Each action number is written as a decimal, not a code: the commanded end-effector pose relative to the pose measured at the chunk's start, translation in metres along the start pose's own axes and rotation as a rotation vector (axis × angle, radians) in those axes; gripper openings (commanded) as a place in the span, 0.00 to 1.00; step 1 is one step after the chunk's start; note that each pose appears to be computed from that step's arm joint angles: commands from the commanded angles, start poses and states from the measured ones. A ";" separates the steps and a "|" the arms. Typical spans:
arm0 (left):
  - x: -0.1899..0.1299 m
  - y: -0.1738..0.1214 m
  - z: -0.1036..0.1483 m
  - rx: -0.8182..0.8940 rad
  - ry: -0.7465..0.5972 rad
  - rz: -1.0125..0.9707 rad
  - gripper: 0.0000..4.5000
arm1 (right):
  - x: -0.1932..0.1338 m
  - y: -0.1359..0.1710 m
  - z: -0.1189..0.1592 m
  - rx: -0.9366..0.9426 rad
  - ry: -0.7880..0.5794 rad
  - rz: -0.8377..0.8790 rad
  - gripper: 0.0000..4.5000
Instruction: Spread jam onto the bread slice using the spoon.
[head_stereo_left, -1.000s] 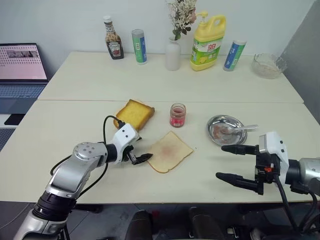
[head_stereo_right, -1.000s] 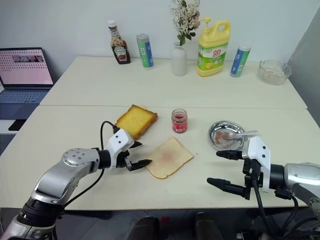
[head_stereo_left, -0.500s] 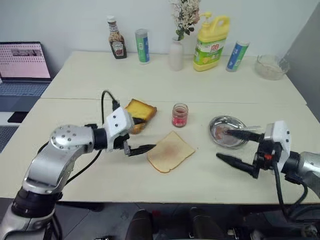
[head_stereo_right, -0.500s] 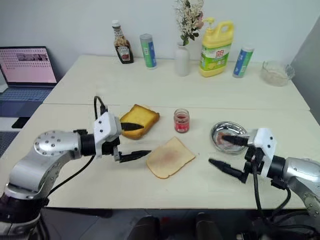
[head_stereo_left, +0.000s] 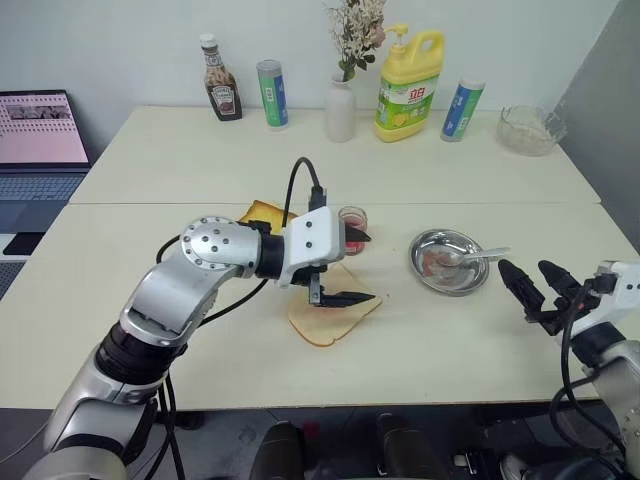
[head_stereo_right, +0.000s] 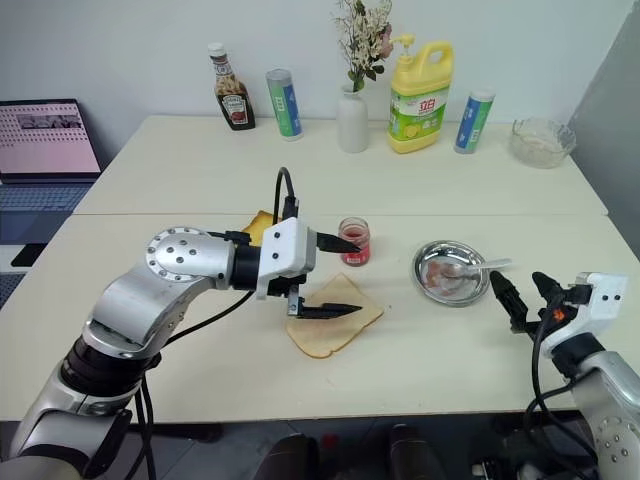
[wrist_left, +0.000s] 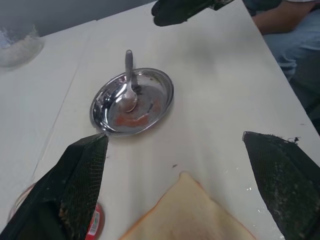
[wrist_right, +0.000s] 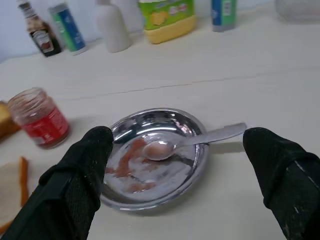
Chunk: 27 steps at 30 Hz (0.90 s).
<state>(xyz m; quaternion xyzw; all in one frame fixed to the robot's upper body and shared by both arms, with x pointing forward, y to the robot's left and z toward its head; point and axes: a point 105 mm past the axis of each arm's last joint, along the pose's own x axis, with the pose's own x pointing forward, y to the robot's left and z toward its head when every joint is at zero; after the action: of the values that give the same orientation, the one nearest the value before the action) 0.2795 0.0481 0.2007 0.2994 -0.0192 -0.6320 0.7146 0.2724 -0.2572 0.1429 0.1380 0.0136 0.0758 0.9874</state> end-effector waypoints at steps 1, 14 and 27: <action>0.006 0.000 0.006 0.053 -0.015 -0.010 1.00 | 0.014 -0.018 0.001 0.118 -0.047 -0.067 1.00; 0.018 -0.007 0.010 0.064 -0.034 -0.022 1.00 | 0.055 -0.049 -0.021 0.404 -0.045 -0.097 1.00; 0.017 -0.007 0.007 0.060 -0.024 -0.019 1.00 | 0.072 -0.048 -0.015 0.554 -0.091 -0.049 1.00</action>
<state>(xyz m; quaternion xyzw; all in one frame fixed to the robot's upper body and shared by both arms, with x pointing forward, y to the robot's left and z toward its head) 0.2772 0.0312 0.1912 0.3024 -0.0270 -0.6417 0.7043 0.3481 -0.2865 0.1005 0.3942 0.0210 0.0242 0.9185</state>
